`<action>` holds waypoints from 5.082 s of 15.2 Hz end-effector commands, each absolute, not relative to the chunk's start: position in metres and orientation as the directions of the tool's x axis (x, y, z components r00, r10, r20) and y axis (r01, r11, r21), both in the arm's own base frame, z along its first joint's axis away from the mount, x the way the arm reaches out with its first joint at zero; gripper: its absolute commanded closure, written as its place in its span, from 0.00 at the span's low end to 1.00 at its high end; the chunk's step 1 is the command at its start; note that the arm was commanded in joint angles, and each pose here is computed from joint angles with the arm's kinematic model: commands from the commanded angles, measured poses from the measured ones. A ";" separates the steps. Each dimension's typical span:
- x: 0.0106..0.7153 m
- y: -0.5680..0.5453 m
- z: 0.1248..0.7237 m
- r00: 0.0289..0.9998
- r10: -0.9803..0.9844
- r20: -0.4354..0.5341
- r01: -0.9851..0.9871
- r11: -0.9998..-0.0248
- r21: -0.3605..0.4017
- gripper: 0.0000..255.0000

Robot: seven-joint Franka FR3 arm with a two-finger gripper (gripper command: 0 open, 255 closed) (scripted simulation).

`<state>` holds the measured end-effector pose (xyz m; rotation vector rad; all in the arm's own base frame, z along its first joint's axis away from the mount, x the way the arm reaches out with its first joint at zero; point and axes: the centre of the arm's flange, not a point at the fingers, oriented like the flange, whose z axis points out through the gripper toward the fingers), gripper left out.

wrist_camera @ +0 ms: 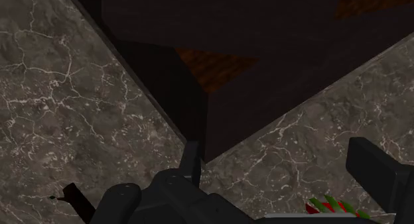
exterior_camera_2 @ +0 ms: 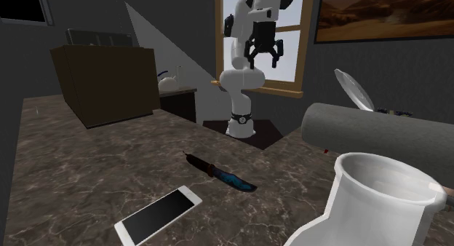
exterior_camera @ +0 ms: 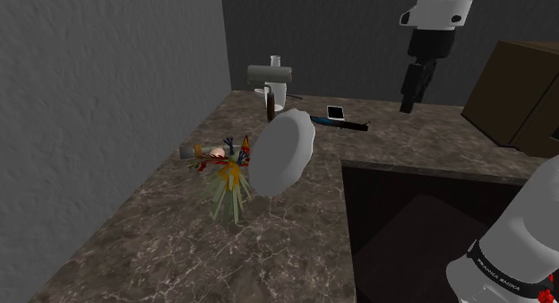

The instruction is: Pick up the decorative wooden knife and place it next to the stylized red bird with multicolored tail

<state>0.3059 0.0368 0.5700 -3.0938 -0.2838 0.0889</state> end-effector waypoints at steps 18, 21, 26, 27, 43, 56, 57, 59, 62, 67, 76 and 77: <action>0.445 -0.081 0.453 0.962 0.269 0.038 0.270 -0.962 -0.032 0.00; 0.472 -0.100 0.434 0.957 0.284 0.054 0.286 -0.958 -0.030 0.00; 0.517 -0.131 0.403 0.948 0.309 0.080 0.312 -0.950 -0.026 0.00; 0.527 -0.137 0.396 0.946 0.314 0.086 0.317 -0.948 -0.025 0.00; 0.595 -0.174 0.317 0.930 0.346 0.121 0.350 -0.936 -0.018 0.00; 0.595 -0.174 0.317 0.930 0.346 0.121 0.350 -0.936 -0.018 1.00; 0.595 -0.174 0.317 0.930 0.346 0.121 0.350 -0.936 -0.018 1.00; 0.595 -0.174 0.317 0.930 0.346 0.121 0.350 -0.936 -0.018 1.00; 0.595 -0.174 0.332 0.930 0.346 0.121 0.350 -0.936 -0.018 1.00; 0.595 -0.174 0.359 0.930 0.346 0.121 0.350 -0.936 -0.018 1.00; 0.595 -0.174 0.406 0.930 0.346 0.121 0.350 -0.936 -0.018 1.00; 0.595 -0.174 0.412 0.930 0.346 0.121 0.350 -0.936 -0.018 1.00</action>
